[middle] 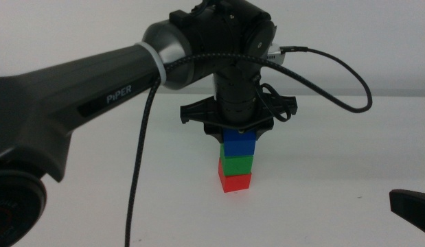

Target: Stack red cubes first, then green, then blue cubes in a specific spot.

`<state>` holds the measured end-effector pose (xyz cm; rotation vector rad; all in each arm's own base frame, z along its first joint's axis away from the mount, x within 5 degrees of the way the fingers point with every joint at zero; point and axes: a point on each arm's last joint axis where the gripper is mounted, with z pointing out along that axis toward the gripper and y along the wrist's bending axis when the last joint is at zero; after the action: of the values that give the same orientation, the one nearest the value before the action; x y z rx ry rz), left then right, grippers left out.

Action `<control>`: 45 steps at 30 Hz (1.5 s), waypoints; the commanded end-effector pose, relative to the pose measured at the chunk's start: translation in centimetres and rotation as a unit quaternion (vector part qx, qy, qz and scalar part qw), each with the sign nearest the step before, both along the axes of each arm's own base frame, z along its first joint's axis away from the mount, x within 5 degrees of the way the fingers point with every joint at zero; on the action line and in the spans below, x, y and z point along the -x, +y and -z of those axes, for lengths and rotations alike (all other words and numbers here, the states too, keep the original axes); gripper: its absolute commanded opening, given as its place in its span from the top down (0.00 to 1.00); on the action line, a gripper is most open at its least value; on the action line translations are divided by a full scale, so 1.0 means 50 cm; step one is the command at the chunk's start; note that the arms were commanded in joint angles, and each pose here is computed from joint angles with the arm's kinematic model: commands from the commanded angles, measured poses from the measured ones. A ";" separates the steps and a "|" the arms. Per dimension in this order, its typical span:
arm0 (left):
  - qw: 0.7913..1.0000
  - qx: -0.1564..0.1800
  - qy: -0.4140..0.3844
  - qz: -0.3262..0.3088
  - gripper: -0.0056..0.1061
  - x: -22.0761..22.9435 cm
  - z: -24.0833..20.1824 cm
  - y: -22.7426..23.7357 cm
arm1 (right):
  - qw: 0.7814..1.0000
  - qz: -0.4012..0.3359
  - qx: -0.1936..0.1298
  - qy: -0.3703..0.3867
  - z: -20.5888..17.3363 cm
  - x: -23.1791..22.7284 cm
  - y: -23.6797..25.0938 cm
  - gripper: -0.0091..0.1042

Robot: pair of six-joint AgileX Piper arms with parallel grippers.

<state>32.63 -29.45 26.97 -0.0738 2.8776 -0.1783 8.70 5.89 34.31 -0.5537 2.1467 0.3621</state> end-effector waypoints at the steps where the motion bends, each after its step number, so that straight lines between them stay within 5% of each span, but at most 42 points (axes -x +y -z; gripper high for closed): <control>1: 0.999 -0.033 0.031 -0.010 0.97 0.012 0.003 0.008 | 1.000 0.001 0.004 -0.010 -0.001 -0.001 -0.003 0.11; 22: 0.998 -0.050 0.039 -0.008 0.93 -0.006 0.060 -0.006 | 1.000 0.001 0.004 -0.010 -0.001 -0.001 -0.003 0.11; 26: 0.998 -0.050 0.038 -0.007 0.67 -0.009 0.067 -0.008 | 1.000 0.001 0.004 -0.010 -0.001 -0.001 -0.003 0.11; 27: 0.999 -0.046 0.028 -0.006 0.39 -0.013 0.066 -0.010 | 1.000 0.001 0.004 -0.010 -0.001 -0.001 -0.003 0.11; 31: 0.999 -0.049 0.012 -0.002 0.22 -0.010 0.041 -0.002 | 1.000 0.001 0.004 -0.010 -0.001 -0.001 -0.003 0.11; 35: 0.998 -0.055 -0.032 -0.001 0.17 0.013 -0.054 0.036 | 1.000 0.001 0.004 -0.010 -0.001 -0.001 -0.003 0.11; 40: 0.978 -0.052 -0.136 0.148 0.17 0.080 -0.228 0.105 | 1.000 0.001 0.004 -0.010 -0.001 -0.001 -0.003 0.11; 43: 0.922 -0.101 -0.208 0.309 0.17 0.138 -0.319 0.161 | 1.000 0.001 0.004 -0.010 -0.001 -0.001 -0.003 0.11; 45: 0.898 -0.116 -0.237 0.352 0.17 0.184 -0.358 0.206 | 1.000 0.001 0.004 -0.010 -0.001 -0.001 -0.003 0.11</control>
<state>25.46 -21.00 44.36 0.7474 2.2800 -0.0835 8.70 5.89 34.31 -0.5537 2.1467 0.3621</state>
